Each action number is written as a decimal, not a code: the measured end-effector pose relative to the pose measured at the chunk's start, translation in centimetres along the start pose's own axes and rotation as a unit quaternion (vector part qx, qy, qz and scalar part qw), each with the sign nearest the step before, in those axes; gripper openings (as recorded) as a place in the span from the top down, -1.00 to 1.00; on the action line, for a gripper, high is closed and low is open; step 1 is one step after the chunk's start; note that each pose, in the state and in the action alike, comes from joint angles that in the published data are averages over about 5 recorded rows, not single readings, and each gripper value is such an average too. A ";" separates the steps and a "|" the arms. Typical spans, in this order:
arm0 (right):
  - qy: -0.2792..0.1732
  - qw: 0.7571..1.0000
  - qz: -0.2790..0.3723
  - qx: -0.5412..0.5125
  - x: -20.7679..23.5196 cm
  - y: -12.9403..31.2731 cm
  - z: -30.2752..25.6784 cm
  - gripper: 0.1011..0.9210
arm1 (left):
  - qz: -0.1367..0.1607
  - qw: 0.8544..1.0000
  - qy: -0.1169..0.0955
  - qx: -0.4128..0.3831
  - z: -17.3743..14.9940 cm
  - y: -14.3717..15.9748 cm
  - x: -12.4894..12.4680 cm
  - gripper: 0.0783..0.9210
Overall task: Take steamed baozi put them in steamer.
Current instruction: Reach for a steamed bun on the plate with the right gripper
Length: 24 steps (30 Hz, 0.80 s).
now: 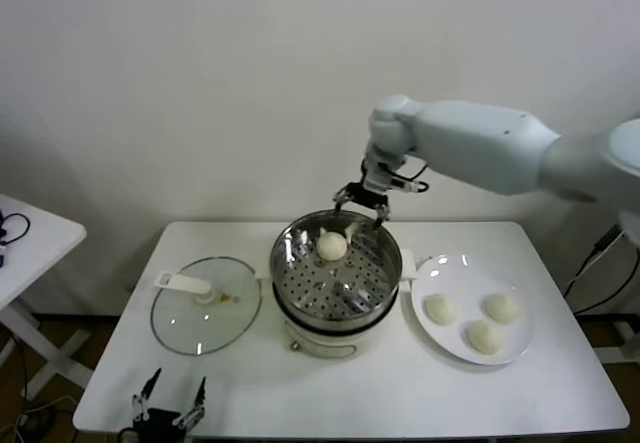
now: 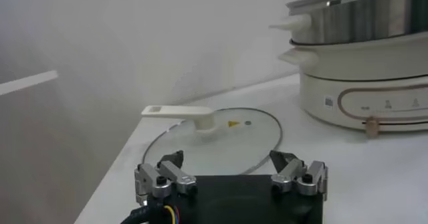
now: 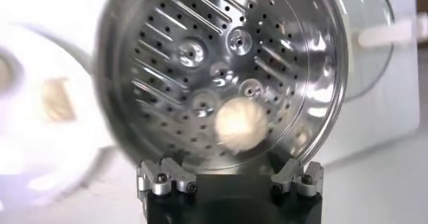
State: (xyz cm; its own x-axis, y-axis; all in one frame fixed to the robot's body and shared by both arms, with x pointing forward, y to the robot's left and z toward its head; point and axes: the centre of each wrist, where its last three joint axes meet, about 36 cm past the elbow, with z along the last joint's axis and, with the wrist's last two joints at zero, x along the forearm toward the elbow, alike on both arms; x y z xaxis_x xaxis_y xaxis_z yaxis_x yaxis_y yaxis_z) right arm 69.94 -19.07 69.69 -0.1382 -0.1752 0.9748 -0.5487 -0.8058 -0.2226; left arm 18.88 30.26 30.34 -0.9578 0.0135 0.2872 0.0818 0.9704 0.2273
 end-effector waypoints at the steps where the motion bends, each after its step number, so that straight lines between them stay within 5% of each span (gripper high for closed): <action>1: 0.000 1.000 -0.002 -0.025 0.3 1.1 0.4 -0.76 | 0.000 1.000 0.000 0.000 0.0 0.0 0.0 -0.77; 13: 0.002 0.958 -0.020 -0.287 -1.9 14.0 3.1 -0.76 | 0.001 1.000 0.002 0.001 0.3 0.0 -0.2 -0.77; 24: 0.016 0.916 -0.037 -0.399 -8.6 18.7 2.5 -0.76 | 0.000 1.000 0.007 -0.001 0.7 0.3 -0.2 -0.77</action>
State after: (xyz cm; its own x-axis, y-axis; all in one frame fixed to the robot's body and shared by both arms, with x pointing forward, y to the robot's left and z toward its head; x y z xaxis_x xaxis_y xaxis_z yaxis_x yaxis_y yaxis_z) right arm 62.90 -34.01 57.16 -0.0934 -0.1096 0.9896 -0.9837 -0.1432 -0.1087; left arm 18.91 30.69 29.74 -0.9539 0.0093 0.3000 0.0816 0.9698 0.2296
